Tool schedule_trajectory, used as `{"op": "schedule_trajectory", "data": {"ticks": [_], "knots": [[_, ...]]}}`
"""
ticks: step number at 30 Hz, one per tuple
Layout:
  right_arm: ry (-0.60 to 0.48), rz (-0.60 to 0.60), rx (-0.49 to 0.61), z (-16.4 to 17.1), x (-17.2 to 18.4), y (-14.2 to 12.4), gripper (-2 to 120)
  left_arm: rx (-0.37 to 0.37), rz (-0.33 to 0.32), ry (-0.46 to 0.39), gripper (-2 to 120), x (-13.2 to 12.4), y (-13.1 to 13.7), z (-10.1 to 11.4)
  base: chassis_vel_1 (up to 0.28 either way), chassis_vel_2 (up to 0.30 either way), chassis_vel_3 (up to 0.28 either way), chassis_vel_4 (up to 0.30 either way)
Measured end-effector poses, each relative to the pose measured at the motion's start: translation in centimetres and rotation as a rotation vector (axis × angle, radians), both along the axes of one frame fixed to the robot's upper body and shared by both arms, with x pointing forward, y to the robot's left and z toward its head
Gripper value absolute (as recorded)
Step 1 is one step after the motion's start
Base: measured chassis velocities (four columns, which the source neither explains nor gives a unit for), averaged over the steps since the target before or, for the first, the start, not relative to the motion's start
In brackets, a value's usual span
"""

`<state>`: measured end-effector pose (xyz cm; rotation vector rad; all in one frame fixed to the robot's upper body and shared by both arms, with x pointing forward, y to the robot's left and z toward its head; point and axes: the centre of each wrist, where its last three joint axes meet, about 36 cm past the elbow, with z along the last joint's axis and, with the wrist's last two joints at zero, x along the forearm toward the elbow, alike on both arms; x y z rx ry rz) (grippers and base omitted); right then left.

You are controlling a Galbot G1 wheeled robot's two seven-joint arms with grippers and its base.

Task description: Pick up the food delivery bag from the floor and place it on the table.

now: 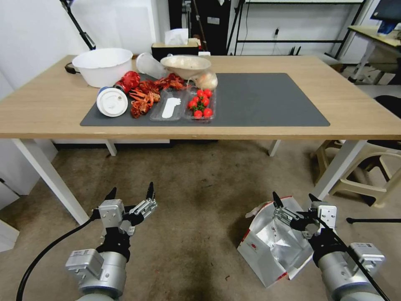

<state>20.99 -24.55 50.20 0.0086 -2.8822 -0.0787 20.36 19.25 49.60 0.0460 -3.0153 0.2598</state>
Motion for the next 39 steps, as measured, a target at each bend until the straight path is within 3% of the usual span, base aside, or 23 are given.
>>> {"op": "schedule_trajectory", "data": {"ticks": [39], "knots": [[0.0,-0.003,-0.003,-0.06,-0.07,0.11,100,0.003,-0.004,-0.01,100,-0.39,-0.12,-0.17,0.0,0.0,0.0,0.0]]}}
